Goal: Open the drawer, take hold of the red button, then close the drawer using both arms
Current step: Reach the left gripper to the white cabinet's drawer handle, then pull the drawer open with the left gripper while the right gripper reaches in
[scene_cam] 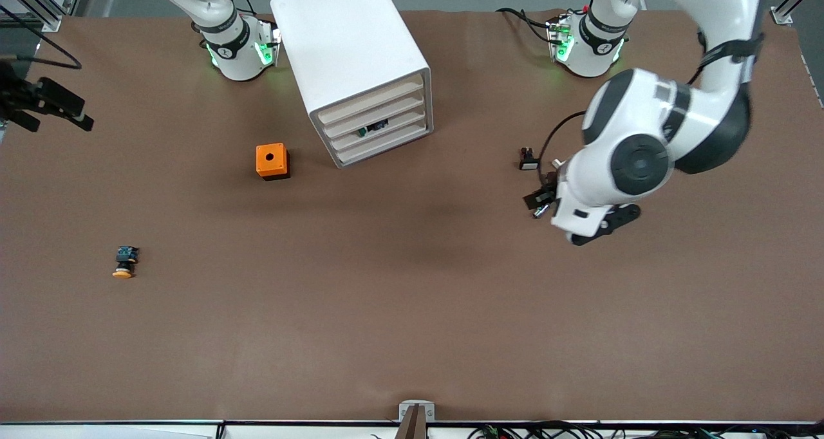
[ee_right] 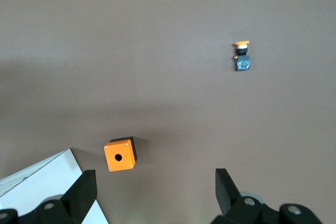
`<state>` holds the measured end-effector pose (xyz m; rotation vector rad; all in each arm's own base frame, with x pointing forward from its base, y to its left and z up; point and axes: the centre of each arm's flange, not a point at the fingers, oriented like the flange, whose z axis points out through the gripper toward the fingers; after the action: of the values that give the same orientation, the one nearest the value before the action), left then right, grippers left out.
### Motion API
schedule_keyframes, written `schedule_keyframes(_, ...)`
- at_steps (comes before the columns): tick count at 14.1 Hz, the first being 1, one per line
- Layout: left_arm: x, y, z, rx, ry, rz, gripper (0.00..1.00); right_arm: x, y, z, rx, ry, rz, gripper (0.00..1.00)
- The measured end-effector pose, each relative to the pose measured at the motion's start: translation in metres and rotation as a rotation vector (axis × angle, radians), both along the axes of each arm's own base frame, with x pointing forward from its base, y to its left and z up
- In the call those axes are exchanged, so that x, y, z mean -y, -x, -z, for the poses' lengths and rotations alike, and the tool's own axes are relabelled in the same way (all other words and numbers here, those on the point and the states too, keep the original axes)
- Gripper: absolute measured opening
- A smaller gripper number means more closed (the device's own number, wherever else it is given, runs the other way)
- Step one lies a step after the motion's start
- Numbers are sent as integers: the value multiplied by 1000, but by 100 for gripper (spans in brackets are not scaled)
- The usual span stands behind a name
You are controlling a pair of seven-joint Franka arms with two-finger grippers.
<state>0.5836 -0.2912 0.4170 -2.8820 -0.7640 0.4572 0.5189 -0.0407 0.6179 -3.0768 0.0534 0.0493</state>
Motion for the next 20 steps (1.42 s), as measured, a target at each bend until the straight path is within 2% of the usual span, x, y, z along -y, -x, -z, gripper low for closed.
schedule_keyframes(5, 104, 41, 67, -88, -99, -269, 100, 5, -34, 62, -111, 5, -10, 100)
schedule_keyframes(9, 163, 84, 96, -180, -221, -594, 100, 44, -53, 93, -148, 4, 38, 100)
schedule_keyframes(12, 199, 113, 107, -341, -275, -824, 100, 38, -57, 95, -163, -1, 40, 100)
schedule_keyframes(14, 210, 119, 110, -477, -299, -961, 100, 21, -59, 90, -165, 9, 98, 100)
schedule_keyframes(16, 215, 121, 119, -582, -356, -1086, 98, -8, -61, 86, -168, 25, 170, 100)
schedule_keyframes(19, 221, 126, 145, -678, -438, -1178, 96, -29, -62, 84, -167, 33, 182, 100)
schedule_keyframes(20, 223, 129, 154, -702, -465, -1198, 89, -30, -62, 84, -167, 34, 186, 100)
